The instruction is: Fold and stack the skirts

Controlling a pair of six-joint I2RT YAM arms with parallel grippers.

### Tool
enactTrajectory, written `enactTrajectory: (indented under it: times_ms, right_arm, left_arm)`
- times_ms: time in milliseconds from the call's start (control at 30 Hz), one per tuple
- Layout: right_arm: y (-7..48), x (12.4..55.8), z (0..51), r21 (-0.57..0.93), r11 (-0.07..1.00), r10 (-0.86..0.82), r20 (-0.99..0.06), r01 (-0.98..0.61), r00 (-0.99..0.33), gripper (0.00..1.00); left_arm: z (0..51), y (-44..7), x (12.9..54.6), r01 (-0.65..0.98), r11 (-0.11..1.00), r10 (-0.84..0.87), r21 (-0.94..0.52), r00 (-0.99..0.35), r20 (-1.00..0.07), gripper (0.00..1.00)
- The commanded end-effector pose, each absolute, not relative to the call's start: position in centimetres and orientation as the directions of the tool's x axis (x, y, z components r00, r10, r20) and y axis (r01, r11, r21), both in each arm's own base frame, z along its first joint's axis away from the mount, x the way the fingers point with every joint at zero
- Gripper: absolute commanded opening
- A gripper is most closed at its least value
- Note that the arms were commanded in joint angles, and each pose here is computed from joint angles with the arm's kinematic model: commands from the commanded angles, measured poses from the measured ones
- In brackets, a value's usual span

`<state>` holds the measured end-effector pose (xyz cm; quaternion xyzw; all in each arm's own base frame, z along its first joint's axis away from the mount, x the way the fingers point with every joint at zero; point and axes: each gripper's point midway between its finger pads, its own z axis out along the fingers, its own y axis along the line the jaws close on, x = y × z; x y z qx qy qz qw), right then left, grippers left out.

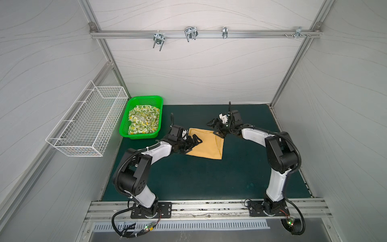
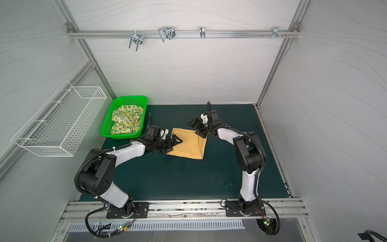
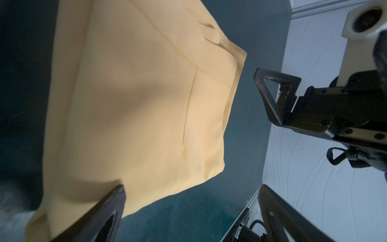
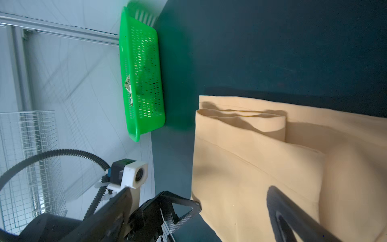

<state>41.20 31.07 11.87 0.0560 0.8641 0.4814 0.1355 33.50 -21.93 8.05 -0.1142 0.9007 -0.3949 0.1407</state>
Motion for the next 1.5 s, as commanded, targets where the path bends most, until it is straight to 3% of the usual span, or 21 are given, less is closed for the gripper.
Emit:
enactTrajectory:
  times_ms: [0,333,533,667,867,1033,1233,1467]
  right_arm:
    - [32.0,41.2,10.9,0.853,0.521,0.196,-0.147,-0.024,-0.969,0.99]
    - [31.1,41.8,4.5,0.814,0.576,0.226,-0.068,0.077,-0.972,0.99]
    - [30.6,41.5,5.4,0.807,0.589,0.232,-0.102,0.056,-0.967,0.99]
    - [30.2,41.1,9.8,0.802,0.596,0.211,-0.197,-0.034,-0.958,0.99]
    - [28.2,39.2,15.5,0.718,0.674,0.148,-0.358,-0.17,-0.922,0.99]
    - [25.4,36.4,15.1,0.506,0.83,0.022,-0.45,-0.234,-0.893,0.99]
    - [22.8,33.8,11.9,0.349,0.905,-0.077,-0.43,-0.245,-0.899,0.99]
    - [22.6,32.3,7.5,0.301,0.926,-0.106,-0.374,-0.228,-0.921,0.99]
  left_arm:
    - [8.3,-22.1,34.4,-0.065,0.635,-0.332,-0.77,-0.923,-0.197,0.99]
    - [3.0,-20.5,32.0,-0.134,0.657,-0.341,-0.742,-0.93,-0.134,0.99]
    - [1.9,-20.4,31.6,-0.152,0.645,-0.341,-0.749,-0.934,-0.104,0.99]
    - [4.8,-20.9,32.6,-0.119,0.623,-0.336,-0.773,-0.933,-0.126,0.99]
    - [13.2,-21.3,34.2,-0.006,0.63,-0.305,-0.777,-0.922,-0.24,0.99]
    - [18.0,-20.3,34.2,0.038,0.69,-0.287,-0.723,-0.902,-0.322,0.99]
    - [18.4,-15.6,32.9,-0.019,0.855,-0.273,-0.519,-0.866,-0.419,0.99]
    - [17.9,-12.6,31.1,-0.05,0.911,-0.261,-0.408,-0.838,-0.479,0.99]
